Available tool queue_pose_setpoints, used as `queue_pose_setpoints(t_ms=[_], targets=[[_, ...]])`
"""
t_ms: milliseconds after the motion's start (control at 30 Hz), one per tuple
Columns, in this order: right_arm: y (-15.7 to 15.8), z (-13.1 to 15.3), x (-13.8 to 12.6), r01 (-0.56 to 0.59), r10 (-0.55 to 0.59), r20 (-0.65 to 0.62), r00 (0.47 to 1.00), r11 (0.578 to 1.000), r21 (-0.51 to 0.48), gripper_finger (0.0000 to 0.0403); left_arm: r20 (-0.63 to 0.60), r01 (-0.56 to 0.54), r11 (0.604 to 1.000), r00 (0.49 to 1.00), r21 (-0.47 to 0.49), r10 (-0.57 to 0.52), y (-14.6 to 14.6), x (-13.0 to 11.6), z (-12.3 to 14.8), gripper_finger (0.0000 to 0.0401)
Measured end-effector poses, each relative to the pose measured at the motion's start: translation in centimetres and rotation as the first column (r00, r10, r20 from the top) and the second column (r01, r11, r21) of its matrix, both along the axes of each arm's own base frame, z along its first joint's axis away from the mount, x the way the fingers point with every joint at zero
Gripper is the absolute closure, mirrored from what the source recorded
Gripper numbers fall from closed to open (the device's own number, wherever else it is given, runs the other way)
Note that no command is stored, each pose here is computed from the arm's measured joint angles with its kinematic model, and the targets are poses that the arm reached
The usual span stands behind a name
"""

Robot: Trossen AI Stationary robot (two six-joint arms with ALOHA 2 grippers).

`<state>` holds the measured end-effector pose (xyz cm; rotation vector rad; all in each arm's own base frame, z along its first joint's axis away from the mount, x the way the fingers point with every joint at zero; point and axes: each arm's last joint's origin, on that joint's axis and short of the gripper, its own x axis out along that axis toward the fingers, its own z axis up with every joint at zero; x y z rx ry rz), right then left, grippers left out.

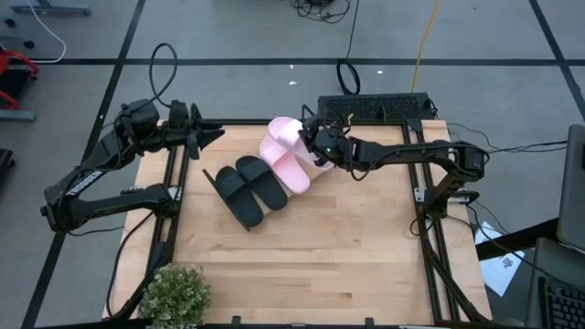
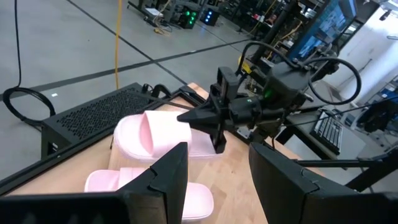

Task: Pick and place slides into the shelf
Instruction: Put the pink slide on the shelf

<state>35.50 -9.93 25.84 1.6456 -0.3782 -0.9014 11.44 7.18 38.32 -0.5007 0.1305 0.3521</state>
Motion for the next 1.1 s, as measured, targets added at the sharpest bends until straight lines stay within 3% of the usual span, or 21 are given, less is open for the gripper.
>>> queue_pose_setpoints(t_ms=[400, 667, 833, 1100], targets=[[-1.0, -0.4, -0.5, 0.045, -0.046, -0.054, 0.997, 0.999, -0.011, 0.0402, 0.004, -0.001, 1.0, 1.0, -0.011, 0.001, 0.0, 0.0, 0.0, 0.0236], [-1.2, -3.2, 1.0, 0.071, -0.069, -0.044, 0.997, 0.997, 0.039, 0.0402, 0.014, 0.008, 0.999, 1.0, -0.04, -0.007, 0.0, 0.0, 0.0, 0.0236], [-1.6, -4.0, 1.9, 0.087, -0.087, 0.011, 0.996, 0.996, 0.014, 0.0402, 0.02, 0.028, 0.998, 0.999, -0.056, -0.027, -0.1, 0.0, 0.0, 0.0236], [-2.1, -4.0, 1.8, 0.118, -0.118, -0.007, 0.993, 0.993, -0.027, 0.0402, 0.028, 0.037, 0.996, 0.999, -0.082, -0.035, -0.2, 0.0, 0.0, 0.0236]])
